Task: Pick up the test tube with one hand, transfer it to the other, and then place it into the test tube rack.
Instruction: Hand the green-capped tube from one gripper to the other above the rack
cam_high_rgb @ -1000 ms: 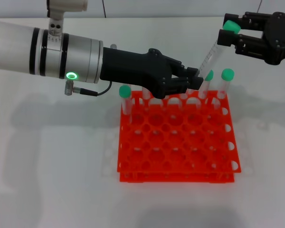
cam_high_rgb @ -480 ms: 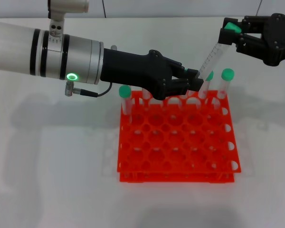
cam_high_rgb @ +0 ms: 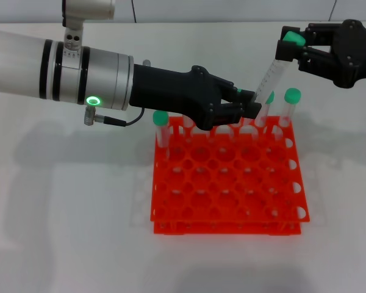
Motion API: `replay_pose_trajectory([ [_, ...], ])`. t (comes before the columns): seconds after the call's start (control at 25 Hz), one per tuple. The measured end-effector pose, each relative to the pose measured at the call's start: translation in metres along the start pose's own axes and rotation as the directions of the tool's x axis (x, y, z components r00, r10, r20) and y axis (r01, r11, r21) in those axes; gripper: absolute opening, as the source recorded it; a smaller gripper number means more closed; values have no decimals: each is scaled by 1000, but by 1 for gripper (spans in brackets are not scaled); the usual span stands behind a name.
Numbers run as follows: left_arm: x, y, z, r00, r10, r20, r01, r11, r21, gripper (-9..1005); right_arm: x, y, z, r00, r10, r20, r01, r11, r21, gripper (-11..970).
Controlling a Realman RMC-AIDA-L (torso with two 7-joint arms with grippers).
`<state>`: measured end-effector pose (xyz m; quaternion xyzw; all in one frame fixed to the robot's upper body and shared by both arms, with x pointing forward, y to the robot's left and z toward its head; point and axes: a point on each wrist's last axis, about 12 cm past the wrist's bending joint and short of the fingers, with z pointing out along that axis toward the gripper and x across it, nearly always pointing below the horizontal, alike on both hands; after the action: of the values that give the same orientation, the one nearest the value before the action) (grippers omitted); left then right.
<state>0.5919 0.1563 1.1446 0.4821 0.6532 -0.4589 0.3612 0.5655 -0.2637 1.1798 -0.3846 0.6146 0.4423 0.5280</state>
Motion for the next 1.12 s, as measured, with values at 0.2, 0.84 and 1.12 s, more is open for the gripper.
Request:
replay_pose_trajectory([
  [0.2,1,0,0,1000,-5,1,5,1000,-3,314,-1,0,3,1000,-5,-5,5,1000,-8,274],
  [0.84,3,-2,8,1000,-4,-16,4,1000,11,322,-3,0,3,1000,-11,-5,11,1000,-9,270],
  [1.12,1,-3,7,1000,-22,-5,22,1000,13,365,-3,0,3,1000,-13,-1,13,1000,-9,268],
])
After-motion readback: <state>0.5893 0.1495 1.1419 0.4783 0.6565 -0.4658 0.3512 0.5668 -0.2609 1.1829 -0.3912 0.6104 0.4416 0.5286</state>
